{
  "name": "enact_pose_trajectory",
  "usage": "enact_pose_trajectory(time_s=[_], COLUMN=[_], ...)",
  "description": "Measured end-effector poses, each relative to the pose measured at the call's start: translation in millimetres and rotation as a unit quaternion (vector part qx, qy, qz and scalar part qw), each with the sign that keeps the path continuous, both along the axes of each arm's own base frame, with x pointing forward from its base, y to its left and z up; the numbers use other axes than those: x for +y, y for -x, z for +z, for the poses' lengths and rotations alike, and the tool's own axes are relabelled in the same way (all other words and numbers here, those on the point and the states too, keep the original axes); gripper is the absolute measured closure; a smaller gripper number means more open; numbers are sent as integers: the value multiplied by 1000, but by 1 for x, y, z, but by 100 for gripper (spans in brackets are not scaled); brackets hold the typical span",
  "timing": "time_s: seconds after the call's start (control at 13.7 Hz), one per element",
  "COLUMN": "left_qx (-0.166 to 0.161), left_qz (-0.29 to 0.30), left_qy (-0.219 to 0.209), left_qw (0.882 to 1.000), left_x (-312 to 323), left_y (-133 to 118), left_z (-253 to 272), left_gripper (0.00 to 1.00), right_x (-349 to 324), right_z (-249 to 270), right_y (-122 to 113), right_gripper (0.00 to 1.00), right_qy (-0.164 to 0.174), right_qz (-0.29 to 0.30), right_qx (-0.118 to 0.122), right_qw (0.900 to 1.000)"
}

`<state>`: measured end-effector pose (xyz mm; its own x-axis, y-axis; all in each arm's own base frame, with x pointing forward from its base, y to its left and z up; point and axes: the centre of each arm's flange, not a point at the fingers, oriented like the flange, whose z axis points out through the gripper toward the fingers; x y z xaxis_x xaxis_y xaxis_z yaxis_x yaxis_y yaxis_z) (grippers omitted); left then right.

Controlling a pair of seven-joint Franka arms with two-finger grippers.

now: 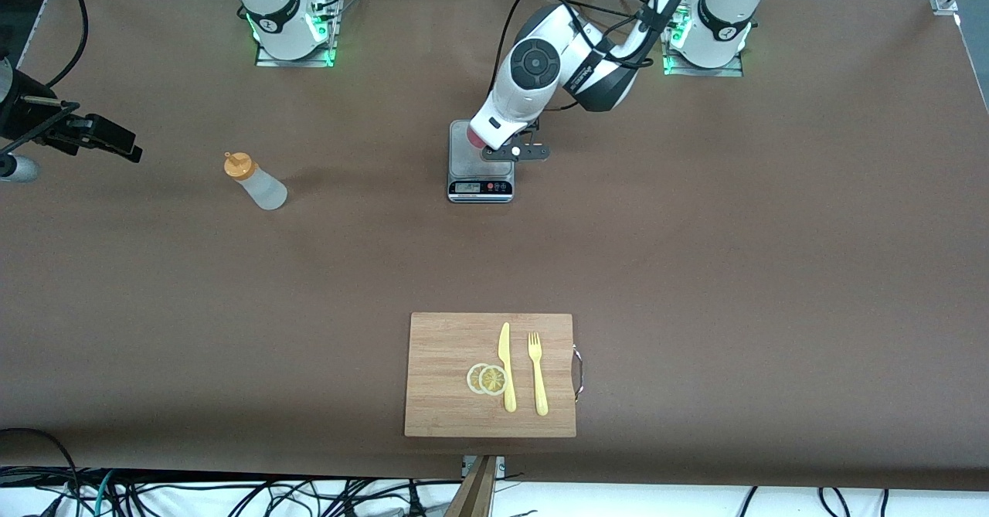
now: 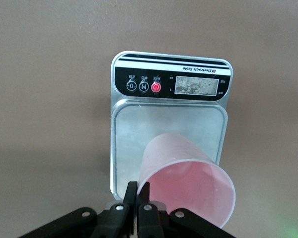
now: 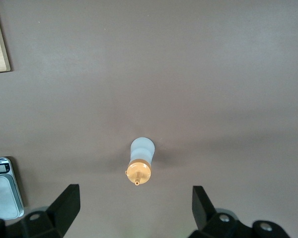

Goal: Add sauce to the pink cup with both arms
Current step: 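Carry the pink cup with the left gripper onto the scale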

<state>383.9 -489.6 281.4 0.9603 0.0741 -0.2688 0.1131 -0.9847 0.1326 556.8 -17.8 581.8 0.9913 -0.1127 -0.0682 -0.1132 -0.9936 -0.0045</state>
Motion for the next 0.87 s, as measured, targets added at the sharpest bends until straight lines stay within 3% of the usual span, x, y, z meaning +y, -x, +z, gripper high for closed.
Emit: enact_pose_trajectory(time_s=[0.36,0.44,0.58,0.87], left_qx=[0,-1,-3,-12], left_qz=[4,5,6,10], left_qy=[-4,-3,-2,11], left_qw=[1000,1000,1000,1000], left_x=[1,1,1,-5], left_y=[-4,-5,-7,-18], left_z=[-11,-10,-8,15], left_gripper=[96,92,78,37], right_x=[0,0,0,0], right_z=[0,0,0,-1], right_y=[0,0,0,0], right_gripper=[0,0,0,0], right_qy=[0,0,0,0], right_qz=[0,0,0,0], right_qx=[0,0,0,2], right_qw=[1000,1000,1000,1000])
